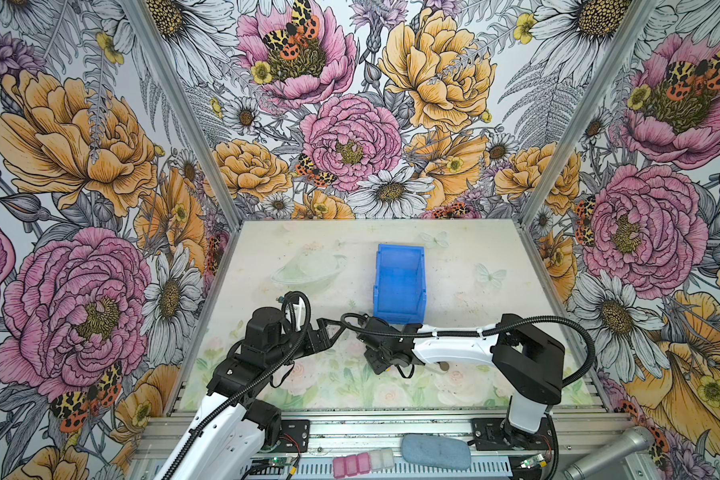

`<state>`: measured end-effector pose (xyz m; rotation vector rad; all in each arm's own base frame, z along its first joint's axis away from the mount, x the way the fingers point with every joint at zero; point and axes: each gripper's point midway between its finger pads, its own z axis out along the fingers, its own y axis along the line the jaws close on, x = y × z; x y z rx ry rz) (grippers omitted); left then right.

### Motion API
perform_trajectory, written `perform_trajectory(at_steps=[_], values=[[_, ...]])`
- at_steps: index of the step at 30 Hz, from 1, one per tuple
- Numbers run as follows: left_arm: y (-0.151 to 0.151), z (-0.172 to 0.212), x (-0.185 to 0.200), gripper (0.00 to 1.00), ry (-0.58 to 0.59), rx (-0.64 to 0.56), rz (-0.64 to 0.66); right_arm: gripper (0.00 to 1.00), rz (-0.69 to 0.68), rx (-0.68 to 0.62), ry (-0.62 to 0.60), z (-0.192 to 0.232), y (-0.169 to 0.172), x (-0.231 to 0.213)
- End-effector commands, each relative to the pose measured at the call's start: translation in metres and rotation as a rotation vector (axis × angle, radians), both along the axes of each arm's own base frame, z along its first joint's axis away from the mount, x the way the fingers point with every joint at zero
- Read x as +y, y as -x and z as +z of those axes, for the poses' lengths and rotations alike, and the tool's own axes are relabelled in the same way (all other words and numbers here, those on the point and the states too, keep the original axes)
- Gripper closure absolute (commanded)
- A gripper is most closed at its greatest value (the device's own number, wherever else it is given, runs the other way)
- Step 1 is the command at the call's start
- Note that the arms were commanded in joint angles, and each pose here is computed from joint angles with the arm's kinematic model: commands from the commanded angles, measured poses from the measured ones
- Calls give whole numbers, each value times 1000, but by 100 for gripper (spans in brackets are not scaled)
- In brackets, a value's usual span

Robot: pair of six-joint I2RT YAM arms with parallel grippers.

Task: Put the screwdriver in the bin
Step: 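Lower the right gripper and close it on the black screwdriver handle, then lift the screwdriver with the right gripper and carry it over the blue bin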

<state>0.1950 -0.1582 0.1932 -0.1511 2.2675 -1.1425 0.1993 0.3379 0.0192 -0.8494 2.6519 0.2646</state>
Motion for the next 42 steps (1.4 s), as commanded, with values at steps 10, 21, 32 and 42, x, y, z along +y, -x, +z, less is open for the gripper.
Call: perform_trajectory(at_steps=[10, 21, 32, 42], values=[[-9, -9, 15, 1, -32, 3, 89, 92, -34, -81, -104, 53, -9, 9], [-22, 2, 15, 1, -60, -72, 85, 95, -179, -187, -216, 128, -30, -16], [-45, 28, -14, 1, -98, -187, -57, 95, -392, -246, -227, 158, -96, -73], [-41, 27, -50, 1, -133, -218, -207, 95, -443, -211, -131, 129, -140, -99]])
